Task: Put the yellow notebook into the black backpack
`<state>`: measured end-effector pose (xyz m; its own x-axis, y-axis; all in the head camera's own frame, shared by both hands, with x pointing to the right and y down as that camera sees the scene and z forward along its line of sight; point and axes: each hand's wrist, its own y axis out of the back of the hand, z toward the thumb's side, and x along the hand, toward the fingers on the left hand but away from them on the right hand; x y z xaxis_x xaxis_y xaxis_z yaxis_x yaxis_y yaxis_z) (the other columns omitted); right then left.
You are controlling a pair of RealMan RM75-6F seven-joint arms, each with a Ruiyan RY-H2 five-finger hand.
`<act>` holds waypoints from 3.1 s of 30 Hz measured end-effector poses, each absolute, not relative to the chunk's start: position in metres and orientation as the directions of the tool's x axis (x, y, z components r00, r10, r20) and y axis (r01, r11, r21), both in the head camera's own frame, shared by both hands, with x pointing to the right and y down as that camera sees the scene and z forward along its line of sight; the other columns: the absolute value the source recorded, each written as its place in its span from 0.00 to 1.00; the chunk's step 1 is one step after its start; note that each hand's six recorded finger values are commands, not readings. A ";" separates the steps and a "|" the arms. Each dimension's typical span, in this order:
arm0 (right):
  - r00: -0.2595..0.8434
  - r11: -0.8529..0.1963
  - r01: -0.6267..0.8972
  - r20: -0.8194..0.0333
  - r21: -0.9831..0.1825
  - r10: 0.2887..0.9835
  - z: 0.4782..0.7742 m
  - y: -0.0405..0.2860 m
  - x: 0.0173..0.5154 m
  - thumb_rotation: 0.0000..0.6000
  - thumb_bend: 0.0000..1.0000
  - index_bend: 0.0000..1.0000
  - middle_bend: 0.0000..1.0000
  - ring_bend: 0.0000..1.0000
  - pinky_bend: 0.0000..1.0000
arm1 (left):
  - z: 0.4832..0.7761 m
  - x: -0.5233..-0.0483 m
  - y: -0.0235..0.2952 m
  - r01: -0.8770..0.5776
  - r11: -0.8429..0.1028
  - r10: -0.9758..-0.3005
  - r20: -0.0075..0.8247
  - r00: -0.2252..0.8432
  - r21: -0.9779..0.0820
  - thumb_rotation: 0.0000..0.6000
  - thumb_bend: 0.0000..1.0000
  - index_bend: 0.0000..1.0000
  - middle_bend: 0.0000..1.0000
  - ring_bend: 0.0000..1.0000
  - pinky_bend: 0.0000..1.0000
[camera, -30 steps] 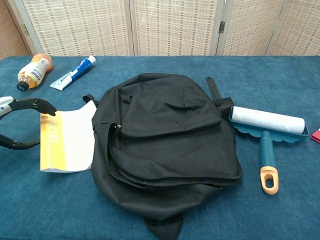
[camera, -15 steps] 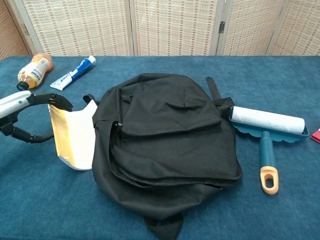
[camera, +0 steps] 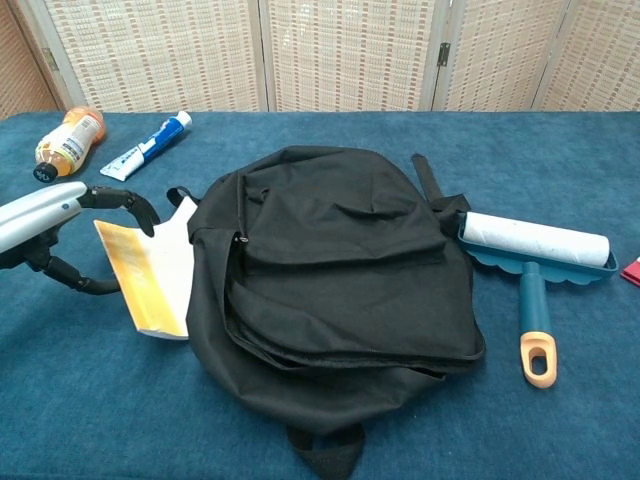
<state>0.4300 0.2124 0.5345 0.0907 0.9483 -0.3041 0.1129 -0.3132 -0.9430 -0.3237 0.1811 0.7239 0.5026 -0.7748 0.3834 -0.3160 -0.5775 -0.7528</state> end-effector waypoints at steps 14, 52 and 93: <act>0.094 -0.310 0.120 -0.300 -0.943 0.949 0.536 0.213 0.430 1.00 0.10 0.03 0.13 0.13 0.14 | 0.722 -0.330 0.180 -0.354 -0.551 -0.799 0.355 0.486 -0.755 1.00 0.43 0.51 0.36 0.29 0.20; 0.212 -0.349 0.112 -0.321 -0.930 0.923 0.543 0.207 0.397 1.00 0.10 0.04 0.13 0.13 0.14 | 0.673 -0.373 0.172 -0.340 -0.321 -0.894 0.165 0.416 -0.884 1.00 0.52 0.74 0.59 0.47 0.26; 0.652 -0.765 0.016 -0.573 -0.644 0.496 0.674 0.221 0.176 1.00 0.21 0.30 0.22 0.21 0.14 | 0.606 -0.383 0.184 -0.316 -0.127 -0.910 -0.016 0.414 -0.940 1.00 0.51 0.74 0.62 0.49 0.26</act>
